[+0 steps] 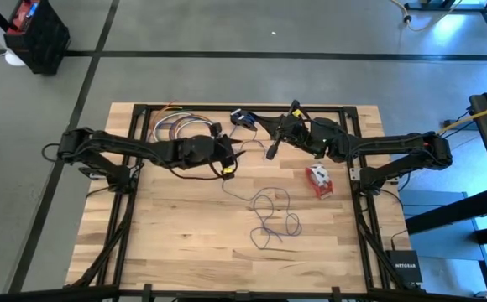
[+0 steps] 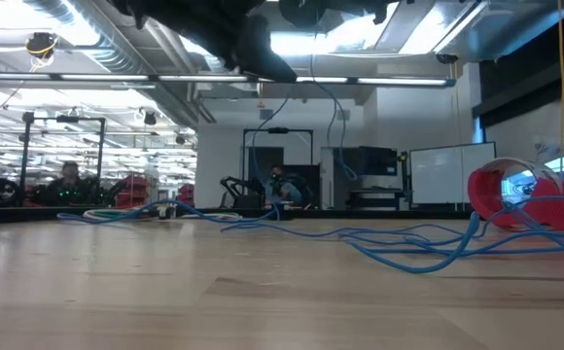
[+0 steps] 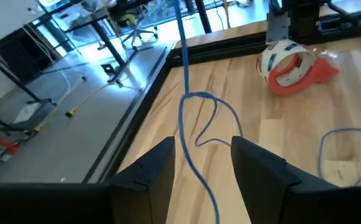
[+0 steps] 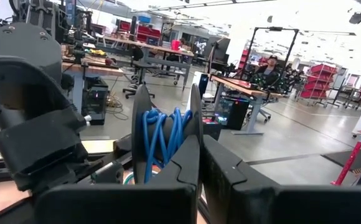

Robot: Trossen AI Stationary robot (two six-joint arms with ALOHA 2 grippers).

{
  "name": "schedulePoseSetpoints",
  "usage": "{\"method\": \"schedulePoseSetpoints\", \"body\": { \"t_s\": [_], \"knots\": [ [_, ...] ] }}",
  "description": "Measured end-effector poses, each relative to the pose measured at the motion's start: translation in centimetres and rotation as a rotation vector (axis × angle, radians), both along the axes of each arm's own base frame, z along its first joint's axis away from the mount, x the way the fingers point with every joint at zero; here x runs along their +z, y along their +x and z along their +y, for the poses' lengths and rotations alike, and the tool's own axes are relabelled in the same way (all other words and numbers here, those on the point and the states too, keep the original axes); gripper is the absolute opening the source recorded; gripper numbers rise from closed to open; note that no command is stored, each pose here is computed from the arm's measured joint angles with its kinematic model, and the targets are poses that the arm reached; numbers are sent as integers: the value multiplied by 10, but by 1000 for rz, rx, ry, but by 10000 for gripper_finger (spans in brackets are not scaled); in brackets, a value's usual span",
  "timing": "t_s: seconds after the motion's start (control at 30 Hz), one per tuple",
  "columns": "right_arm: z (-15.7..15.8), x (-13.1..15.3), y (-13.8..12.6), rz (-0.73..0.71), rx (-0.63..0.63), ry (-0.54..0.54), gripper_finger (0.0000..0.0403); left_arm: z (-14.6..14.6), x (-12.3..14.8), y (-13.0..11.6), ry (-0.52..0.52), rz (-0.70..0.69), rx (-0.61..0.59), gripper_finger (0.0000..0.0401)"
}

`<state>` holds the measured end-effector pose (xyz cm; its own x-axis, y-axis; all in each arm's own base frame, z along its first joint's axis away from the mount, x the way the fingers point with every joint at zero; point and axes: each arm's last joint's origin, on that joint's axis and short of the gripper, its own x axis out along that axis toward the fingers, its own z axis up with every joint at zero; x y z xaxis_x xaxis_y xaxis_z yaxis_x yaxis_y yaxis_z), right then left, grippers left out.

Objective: Coil cords
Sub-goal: Coil the blue wire onto the spool

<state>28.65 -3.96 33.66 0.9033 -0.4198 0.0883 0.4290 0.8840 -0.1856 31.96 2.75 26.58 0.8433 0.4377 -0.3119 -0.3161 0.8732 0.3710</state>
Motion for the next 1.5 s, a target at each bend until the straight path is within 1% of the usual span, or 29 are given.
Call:
{"method": "schedulePoseSetpoints", "body": {
  "t_s": [0.07, 0.2, 0.3, 0.37, 0.43, 0.5, 0.63, 0.67, 0.77, 0.9, 1.1, 1.17, 1.3, 1.5],
  "knots": [
    [0, 0, 0, 1, 0, 0, 12, 5, 0, 0, 14, 0, 9, 150],
    [0, 0, 0, 3, 0, 0, 12, 14, -1, 1, 10, -6, 33, 150],
    [0, 0, 0, -5, 0, -1, 12, 21, -4, 3, -7, -8, 6, 149],
    [0, 0, 0, -4, 1, -1, 12, 23, -6, 6, -18, -18, -16, 142],
    [0, 0, 0, -2, 1, -1, 12, 26, -9, 7, -21, -13, -12, 127],
    [0, 0, 0, -3, 1, -1, 12, 29, -11, 7, -23, -3, -4, 101],
    [0, 0, 0, -5, 1, -1, 12, 32, -11, 6, -26, -5, 8, 22],
    [0, 0, 0, -4, 1, -1, 12, 32, -11, 6, -24, -1, 9, 12],
    [0, 0, 0, -6, 0, -1, 12, 31, -12, 5, -29, 18, 5, 9],
    [0, 10, -9, -45, -19, -10, 12, 29, -23, 1, -72, 127, 19, 4],
    [3, 31, -29, -117, -25, -38, 12, 29, -44, -11, -157, 327, 81, 4],
    [3, 37, -37, -139, -46, -43, 12, 28, -51, -13, -182, 391, 97, 3],
    [3, 47, -50, -166, -109, -61, 12, 28, -72, -13, -221, 503, 125, 3],
    [4, 55, -63, -191, -121, -69, 12, 27, -113, -6, -251, 653, 149, 2]
  ]
}}
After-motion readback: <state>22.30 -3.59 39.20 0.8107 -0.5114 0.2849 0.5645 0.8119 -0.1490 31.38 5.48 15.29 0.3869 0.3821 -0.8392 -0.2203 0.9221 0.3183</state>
